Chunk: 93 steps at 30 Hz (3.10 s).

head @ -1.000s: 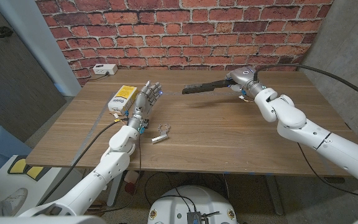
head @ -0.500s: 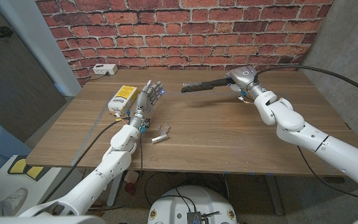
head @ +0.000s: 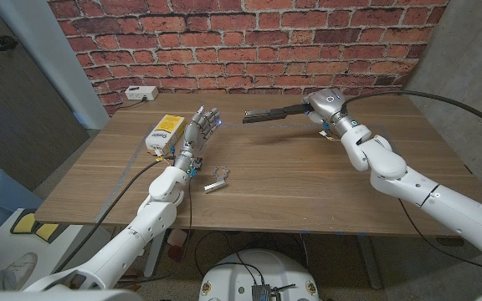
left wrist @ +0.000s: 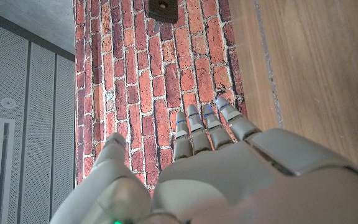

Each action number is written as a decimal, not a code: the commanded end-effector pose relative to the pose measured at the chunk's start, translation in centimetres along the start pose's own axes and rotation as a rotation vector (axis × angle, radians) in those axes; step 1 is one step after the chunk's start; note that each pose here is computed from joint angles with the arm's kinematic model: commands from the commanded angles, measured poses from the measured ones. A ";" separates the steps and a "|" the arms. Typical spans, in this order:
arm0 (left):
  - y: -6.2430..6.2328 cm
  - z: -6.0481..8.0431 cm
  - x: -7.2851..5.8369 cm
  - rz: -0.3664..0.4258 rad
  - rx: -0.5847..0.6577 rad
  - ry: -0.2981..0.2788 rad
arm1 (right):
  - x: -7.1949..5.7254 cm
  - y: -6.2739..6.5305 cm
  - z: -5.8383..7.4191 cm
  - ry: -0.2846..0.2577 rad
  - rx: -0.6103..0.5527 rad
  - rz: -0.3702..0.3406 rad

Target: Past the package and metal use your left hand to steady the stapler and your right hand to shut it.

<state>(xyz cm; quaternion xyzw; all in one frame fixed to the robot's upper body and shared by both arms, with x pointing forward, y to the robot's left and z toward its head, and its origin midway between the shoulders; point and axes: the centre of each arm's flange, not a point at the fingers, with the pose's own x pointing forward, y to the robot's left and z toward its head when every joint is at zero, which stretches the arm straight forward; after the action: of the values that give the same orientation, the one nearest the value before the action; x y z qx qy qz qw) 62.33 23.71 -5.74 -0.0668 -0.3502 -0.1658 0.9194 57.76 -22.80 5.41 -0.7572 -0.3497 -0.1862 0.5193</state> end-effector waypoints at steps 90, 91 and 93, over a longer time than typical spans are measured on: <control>-1.4 1.6 1.0 -0.059 0.047 0.022 | 1.3 -0.4 2.7 0.069 -0.014 -0.314; -1.5 1.6 1.0 -0.056 0.049 0.022 | 1.3 -0.4 2.8 0.069 -0.018 -0.316; -1.5 1.6 1.1 -0.057 0.060 0.026 | 1.3 -0.5 2.8 0.067 -0.024 -0.321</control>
<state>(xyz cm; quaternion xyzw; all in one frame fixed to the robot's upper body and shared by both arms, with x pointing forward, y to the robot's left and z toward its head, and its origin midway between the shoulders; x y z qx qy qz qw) 61.50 22.78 -4.14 -0.0339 -0.3482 -0.1920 0.9169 58.18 -20.07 5.30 -0.6938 -0.4405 -0.2868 0.4923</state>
